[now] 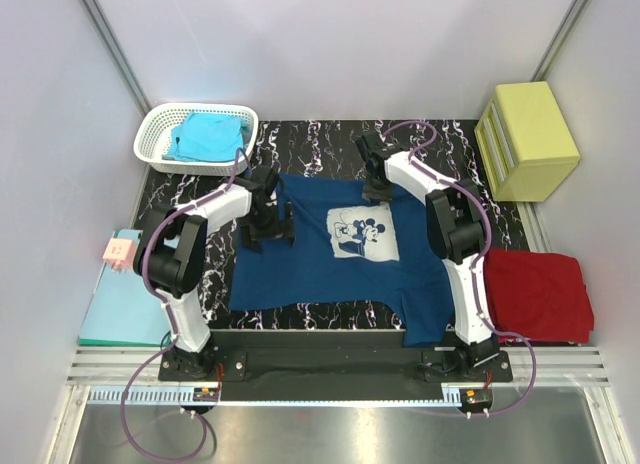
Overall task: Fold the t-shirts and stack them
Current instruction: Flatten out the tshirt
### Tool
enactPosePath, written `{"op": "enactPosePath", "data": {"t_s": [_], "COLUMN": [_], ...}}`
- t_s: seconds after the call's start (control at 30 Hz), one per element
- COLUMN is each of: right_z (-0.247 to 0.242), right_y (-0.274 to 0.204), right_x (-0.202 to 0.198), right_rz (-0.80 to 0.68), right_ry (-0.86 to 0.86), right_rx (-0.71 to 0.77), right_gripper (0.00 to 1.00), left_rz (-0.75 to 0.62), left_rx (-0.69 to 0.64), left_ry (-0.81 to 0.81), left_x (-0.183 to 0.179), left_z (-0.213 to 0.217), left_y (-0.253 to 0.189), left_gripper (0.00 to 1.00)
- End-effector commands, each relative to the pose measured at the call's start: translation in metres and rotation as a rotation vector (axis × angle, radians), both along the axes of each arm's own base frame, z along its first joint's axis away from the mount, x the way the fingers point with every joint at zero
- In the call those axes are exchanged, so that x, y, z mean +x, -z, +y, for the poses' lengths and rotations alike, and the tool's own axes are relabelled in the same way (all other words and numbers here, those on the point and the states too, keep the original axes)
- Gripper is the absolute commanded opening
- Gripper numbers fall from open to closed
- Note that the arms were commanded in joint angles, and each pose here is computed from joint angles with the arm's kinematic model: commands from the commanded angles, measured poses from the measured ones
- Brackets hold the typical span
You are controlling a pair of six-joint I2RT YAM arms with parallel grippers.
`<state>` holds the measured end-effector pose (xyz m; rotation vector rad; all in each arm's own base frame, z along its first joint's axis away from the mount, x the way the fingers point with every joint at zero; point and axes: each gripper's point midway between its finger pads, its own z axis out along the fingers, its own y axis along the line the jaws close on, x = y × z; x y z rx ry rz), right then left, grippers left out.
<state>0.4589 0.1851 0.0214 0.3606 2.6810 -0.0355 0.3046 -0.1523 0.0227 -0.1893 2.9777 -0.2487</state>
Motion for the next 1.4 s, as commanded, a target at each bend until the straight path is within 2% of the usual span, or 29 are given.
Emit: {"op": "enactPosePath", "data": {"t_s": [0.0,0.2,0.4,0.43,0.73,0.9,1.0,1.03,1.1,1.13,1.17,1.2,1.23,1.27,1.33,1.37], "right_z": [-0.014,-0.03,-0.036,-0.04,-0.038,-0.041,-0.048,-0.051,-0.057,-0.056,-0.059,-0.059,-0.059,-0.061,-0.06,-0.063], "right_y": [0.012,0.022,0.021,0.031,0.026,0.03,0.018,-0.014,-0.028,-0.066,-0.068,-0.099,-0.11,-0.112,-0.126,-0.116], "right_x": [0.007,0.024,0.051,0.049,0.074,0.059,0.053,0.064,0.057,0.064,0.055,0.055,0.056,0.05,0.039,0.028], "right_rz": [0.024,0.059,0.043,0.076,0.04,0.08,0.053,-0.042,-0.079,-0.173,-0.173,-0.241,-0.275,-0.271,-0.276,-0.24], "right_ry": [0.018,0.06,0.062,0.064,0.045,0.047,0.054,0.069,0.076,0.09,0.089,0.095,0.094,0.093,0.085,0.08], "right_rx": [-0.056,-0.063,-0.057,-0.071,-0.067,-0.07,-0.094,-0.1,-0.106,-0.075,-0.077,-0.05,-0.037,-0.038,-0.016,-0.023], "right_gripper": [0.38,0.39,0.39,0.39,0.39,0.38,0.38,0.39,0.42,0.43,0.46,0.47,0.48,0.49,0.49,0.49], "left_rz": [-0.06,0.011,0.025,0.027,0.05,0.025,-0.009,-0.041,-0.159,-0.195,-0.256,-0.276,-0.297,-0.334,-0.31,-0.319], "left_rx": [-0.039,0.005,0.054,0.06,0.107,0.089,0.082,0.077,0.043,0.031,0.01,0.002,-0.002,-0.018,-0.013,-0.029], "left_ry": [0.023,0.041,0.048,0.048,0.061,0.047,0.034,0.025,0.012,0.008,0.006,0.007,0.018,0.02,0.026,0.028], "left_x": [0.012,-0.007,-0.013,-0.013,0.011,0.046,0.062,0.069,0.086,0.091,0.102,0.107,0.112,0.122,0.126,0.132], "left_z": [-0.018,-0.014,-0.004,-0.002,0.0,-0.003,-0.005,-0.006,-0.011,-0.012,-0.016,-0.018,-0.02,-0.024,-0.026,-0.031], "left_y": [0.0,0.02,0.027,0.027,0.042,0.04,0.031,0.023,-0.01,-0.022,-0.044,-0.052,-0.059,-0.073,-0.07,-0.076], "left_gripper": [0.99,0.99,0.99,0.99,0.99,0.99,0.99,0.99,0.99,0.99,0.99,0.99,0.99,0.99,0.99,0.99]}}
